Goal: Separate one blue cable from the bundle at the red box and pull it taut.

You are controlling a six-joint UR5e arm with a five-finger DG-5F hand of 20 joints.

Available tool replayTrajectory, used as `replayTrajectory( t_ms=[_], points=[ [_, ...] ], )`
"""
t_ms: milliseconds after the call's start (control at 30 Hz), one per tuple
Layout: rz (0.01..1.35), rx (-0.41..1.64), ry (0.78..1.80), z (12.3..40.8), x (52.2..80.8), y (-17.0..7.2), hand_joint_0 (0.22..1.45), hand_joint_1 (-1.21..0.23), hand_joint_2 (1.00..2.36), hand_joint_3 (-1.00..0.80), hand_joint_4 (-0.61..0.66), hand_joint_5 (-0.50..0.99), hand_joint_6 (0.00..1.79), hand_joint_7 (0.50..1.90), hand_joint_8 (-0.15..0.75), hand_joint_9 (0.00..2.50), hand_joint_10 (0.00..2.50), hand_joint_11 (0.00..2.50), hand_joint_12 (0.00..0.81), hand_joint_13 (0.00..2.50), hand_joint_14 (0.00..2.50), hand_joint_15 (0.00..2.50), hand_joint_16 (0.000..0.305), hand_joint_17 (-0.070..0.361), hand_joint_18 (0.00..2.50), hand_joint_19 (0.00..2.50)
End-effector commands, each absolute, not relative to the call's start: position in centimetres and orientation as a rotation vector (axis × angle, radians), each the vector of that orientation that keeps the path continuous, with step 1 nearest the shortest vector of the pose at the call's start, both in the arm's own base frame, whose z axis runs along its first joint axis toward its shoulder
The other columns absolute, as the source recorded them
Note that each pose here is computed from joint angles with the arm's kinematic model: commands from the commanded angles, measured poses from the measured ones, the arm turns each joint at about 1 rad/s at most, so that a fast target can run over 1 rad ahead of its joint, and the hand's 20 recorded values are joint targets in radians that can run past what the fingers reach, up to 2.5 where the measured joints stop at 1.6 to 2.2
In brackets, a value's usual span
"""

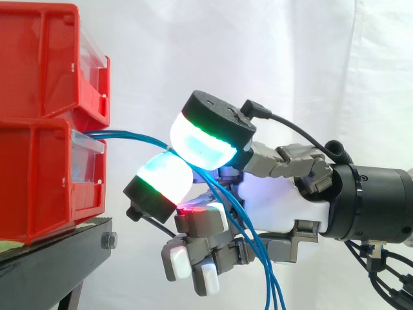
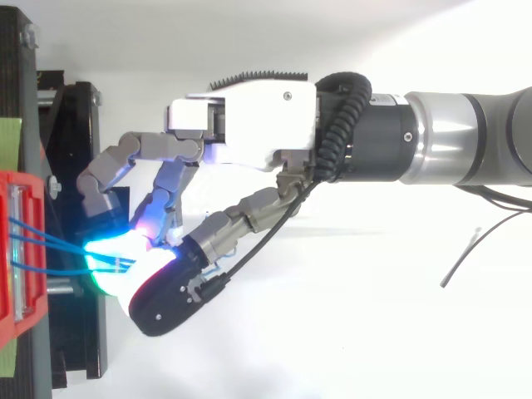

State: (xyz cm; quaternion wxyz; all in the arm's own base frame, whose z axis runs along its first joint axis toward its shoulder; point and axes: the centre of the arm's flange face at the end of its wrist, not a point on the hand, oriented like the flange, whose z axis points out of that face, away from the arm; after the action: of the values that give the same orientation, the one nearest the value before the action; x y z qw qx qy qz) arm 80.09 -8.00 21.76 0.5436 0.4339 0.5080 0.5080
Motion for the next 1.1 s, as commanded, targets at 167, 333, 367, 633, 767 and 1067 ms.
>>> replayTrajectory(
  t_ms=[167, 333, 367, 633, 767, 1067],
  points=[
    [1.204, 1.029, 1.206, 21.76, 80.08, -8.07, 0.57, -0.81, 1.0, -0.5, 0.11, -0.18, 0.91, 1.13, 0.276, 1.14, 0.03, 1.19, 0.356, 0.97, 0.02, 0.67, 0.05, 0.112, 0.87, 0.83],
    [1.204, 1.029, 1.206, 21.76, 80.09, -7.96, 0.5, -0.55, 1.0, -0.5, 0.12, -0.17, 0.89, 1.07, 0.303, 1.2, 0.02, 1.17, 0.379, 1.0, 0.02, 0.66, 0.055, 0.124, 0.91, 0.85],
    [1.205, 1.028, 1.207, 21.76, 80.09, -7.95, 0.5, -0.51, 1.0, -0.5, 0.12, -0.17, 0.89, 1.08, 0.301, 1.2, 0.02, 1.16, 0.376, 1.0, 0.02, 0.67, 0.055, 0.123, 0.91, 0.84],
    [1.204, 1.027, 1.206, 21.83, 80.13, -7.96, 0.59, -0.59, 1.02, -0.26, 0.09, -0.15, 0.86, 1.15, 0.283, 1.19, 0.03, 1.19, 0.364, 0.99, 0.03, 0.7, 0.051, 0.114, 0.87, 0.89],
    [1.204, 1.027, 1.206, 21.83, 80.12, -8.07, 0.6, -0.77, 1.02, -0.16, 0.1, -0.17, 0.88, 1.16, 0.295, 1.15, 0.03, 1.17, 0.376, 0.99, 0.03, 0.68, 0.054, 0.123, 0.89, 0.87],
    [1.203, 1.028, 1.207, 21.81, 80.11, -7.96, 0.68, -0.83, 1.0, -0.49, 0.09, -0.18, 0.9, 1.12, 0.272, 1.14, 0.03, 1.18, 0.352, 0.97, 0.03, 0.68, 0.05, 0.111, 0.87, 0.85]
  ],
)
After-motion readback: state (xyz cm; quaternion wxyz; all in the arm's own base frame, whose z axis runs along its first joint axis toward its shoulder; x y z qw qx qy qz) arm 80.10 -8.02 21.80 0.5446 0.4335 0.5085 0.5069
